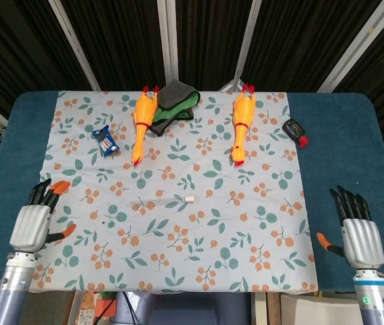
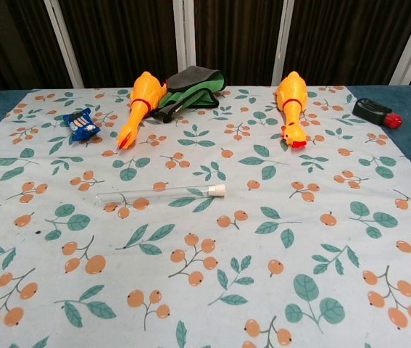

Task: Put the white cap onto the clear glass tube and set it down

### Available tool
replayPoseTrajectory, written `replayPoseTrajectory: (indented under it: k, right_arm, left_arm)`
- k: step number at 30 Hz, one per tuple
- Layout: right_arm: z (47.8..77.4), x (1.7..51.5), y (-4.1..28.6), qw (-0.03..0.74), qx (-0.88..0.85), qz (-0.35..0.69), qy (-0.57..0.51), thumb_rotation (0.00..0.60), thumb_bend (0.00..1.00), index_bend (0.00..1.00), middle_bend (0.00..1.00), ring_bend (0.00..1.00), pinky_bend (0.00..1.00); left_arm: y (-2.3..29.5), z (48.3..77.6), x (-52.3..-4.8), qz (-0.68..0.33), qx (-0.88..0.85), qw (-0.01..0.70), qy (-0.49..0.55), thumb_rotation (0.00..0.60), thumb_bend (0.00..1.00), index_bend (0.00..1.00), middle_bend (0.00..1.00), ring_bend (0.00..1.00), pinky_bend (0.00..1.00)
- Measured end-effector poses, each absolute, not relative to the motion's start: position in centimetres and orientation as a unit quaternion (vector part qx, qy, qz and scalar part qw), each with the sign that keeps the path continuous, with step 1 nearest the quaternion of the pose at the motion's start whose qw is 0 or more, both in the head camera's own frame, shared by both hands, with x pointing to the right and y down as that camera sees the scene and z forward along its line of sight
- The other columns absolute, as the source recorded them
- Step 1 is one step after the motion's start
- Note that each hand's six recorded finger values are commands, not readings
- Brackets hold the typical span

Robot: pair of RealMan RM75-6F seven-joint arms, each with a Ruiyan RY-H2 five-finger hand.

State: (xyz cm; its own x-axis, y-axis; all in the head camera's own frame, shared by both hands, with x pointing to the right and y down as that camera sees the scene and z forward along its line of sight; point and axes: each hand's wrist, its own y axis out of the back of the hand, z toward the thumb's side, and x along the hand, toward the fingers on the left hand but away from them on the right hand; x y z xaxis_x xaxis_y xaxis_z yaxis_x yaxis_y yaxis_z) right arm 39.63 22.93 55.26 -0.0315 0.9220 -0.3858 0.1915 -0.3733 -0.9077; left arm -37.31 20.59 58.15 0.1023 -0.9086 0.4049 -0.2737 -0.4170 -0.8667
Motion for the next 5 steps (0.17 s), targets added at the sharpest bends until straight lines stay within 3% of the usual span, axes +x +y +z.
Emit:
replayPoseTrajectory:
  k: [5]
  right_arm:
    - [53.4,42.1,25.0,0.338,-0.596,0.561,-0.464,0.600,0.27,0.00,0.00,0.00,0.00]
  left_arm:
    - [22.5,55.5,-40.3,-0.509,-0.656,0.325,0.453,0.600,0.25,0.09,0.09,0.00,0.00]
